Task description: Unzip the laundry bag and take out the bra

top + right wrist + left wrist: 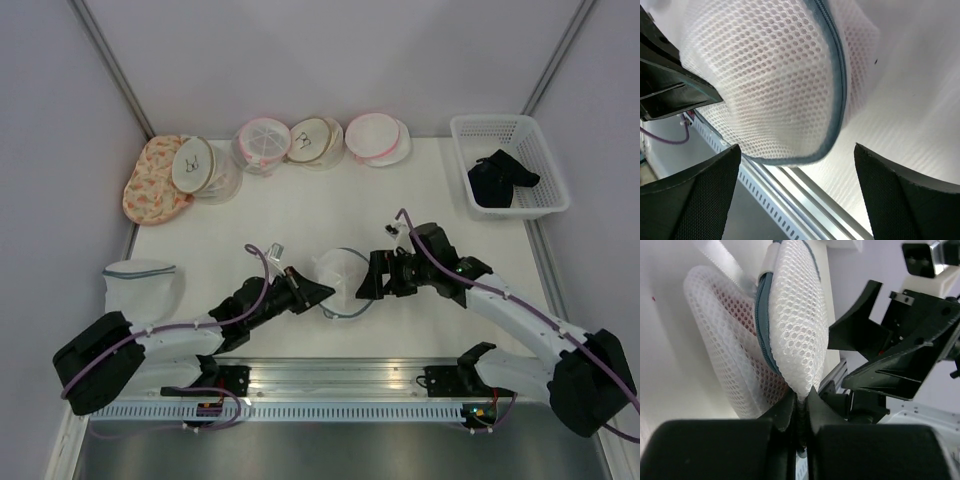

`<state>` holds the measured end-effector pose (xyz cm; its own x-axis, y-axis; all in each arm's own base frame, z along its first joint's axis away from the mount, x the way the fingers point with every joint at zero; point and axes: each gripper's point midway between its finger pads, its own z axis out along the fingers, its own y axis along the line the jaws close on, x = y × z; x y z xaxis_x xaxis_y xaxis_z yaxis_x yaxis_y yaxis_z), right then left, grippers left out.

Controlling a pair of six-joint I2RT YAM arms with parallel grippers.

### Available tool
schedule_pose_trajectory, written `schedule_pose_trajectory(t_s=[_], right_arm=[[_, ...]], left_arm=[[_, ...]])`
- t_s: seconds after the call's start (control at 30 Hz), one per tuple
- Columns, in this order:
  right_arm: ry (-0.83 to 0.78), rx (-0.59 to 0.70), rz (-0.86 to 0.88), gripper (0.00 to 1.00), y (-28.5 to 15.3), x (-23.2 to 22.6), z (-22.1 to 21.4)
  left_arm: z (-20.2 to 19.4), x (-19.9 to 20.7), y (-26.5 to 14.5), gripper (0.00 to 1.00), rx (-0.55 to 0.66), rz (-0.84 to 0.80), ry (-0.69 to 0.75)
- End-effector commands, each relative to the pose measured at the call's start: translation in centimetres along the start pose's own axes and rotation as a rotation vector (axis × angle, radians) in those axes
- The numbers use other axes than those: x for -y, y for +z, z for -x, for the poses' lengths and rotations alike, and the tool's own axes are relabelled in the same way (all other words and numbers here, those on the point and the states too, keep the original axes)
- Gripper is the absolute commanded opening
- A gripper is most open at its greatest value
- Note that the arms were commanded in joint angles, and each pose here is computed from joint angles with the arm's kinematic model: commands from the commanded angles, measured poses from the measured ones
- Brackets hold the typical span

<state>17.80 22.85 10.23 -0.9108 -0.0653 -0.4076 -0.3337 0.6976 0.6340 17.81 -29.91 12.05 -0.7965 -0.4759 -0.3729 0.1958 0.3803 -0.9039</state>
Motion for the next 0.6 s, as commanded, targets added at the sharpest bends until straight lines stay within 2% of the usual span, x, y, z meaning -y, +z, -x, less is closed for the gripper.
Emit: schedule_pose_trajectory(t_s=[0.0, 0.03, 0.07, 0.23, 0.43, 0.57], right_arm=[[-0.062, 0.122, -0.109, 0.98, -3.1, -0.2, 2.6], [-0.069, 0.152, -0.107, 0.98, -3.9, -0.7, 2.9], [-0.064, 0.151, -0.107, 0.98, -4.3, -0.8, 2.6], [-0.060, 0.198, -0.019, 0.98, -5.3, -3.0, 2.2], [-0.088, 0.154, 0.050, 0.97, -1.5, -6.7, -0.3], [-0.114, 0.099, 0.073, 0.78, 0.4, -8.3, -2.1]], left_arm=[[2.5, -0.4, -0.4, 0.02, 0.127, 0.134, -0.039], [3.1, 0.6, -0.8, 0.02, 0.156, 0.124, -0.070], [3.6, -0.5, -1.2, 0.02, 0.192, 0.183, -0.084], [4.3, -0.6, -2.0, 0.02, 0.289, 0.261, -0.167], [4.0, 0.9, -0.4, 0.02, 0.298, 0.297, -0.201], [3.9, 2.0, 0.0, 0.02, 0.306, 0.289, -0.186]])
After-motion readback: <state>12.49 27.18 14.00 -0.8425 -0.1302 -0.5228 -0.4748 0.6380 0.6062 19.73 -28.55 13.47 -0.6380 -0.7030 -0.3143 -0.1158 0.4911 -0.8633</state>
